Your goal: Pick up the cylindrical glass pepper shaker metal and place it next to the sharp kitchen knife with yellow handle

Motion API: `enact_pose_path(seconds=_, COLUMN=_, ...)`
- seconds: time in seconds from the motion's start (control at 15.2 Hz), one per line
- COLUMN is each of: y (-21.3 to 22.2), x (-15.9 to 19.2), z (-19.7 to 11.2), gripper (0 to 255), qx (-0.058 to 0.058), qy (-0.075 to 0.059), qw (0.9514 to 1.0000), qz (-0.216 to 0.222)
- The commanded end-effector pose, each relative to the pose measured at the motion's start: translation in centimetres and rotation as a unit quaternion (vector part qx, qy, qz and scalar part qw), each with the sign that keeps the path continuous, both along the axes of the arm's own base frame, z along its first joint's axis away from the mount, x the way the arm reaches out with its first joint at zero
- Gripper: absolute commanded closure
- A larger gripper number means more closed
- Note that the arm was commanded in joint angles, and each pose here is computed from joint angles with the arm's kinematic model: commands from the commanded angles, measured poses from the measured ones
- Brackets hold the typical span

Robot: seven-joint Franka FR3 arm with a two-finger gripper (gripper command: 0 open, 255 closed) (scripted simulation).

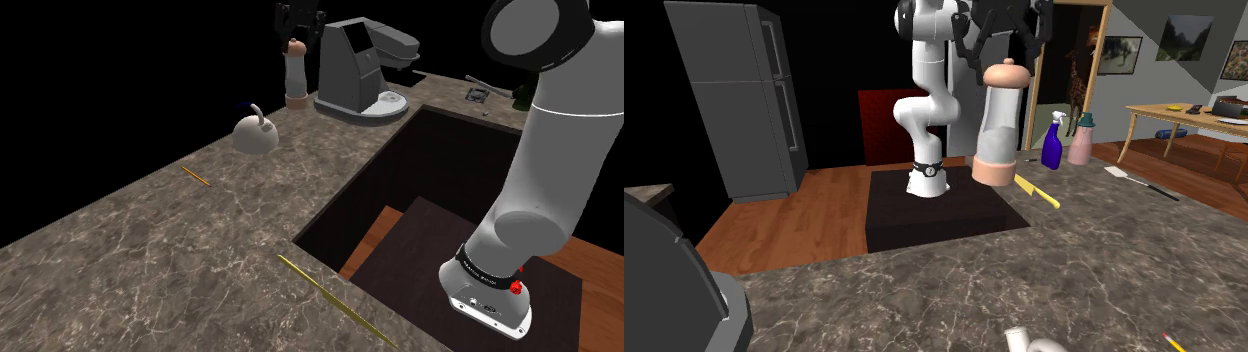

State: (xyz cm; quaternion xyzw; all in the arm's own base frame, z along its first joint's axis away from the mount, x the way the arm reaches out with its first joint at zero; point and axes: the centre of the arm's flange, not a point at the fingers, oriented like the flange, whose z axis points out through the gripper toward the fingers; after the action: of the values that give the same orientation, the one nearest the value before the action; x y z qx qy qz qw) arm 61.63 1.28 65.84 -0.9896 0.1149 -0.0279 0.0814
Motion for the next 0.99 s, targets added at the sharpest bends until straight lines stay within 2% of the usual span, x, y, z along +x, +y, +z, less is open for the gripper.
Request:
enact_pose_path(seconds=0.0, y=1.6, x=-1.7, z=-0.2, gripper=255, qx=0.000, qy=0.000, qw=1.0000, qz=0.000)
enact_pose_path(seconds=0.92, y=14.9, x=-14.6, z=-0.2, gripper=255, qx=0.000, qy=0.000, qw=1.0000, qz=0.000)
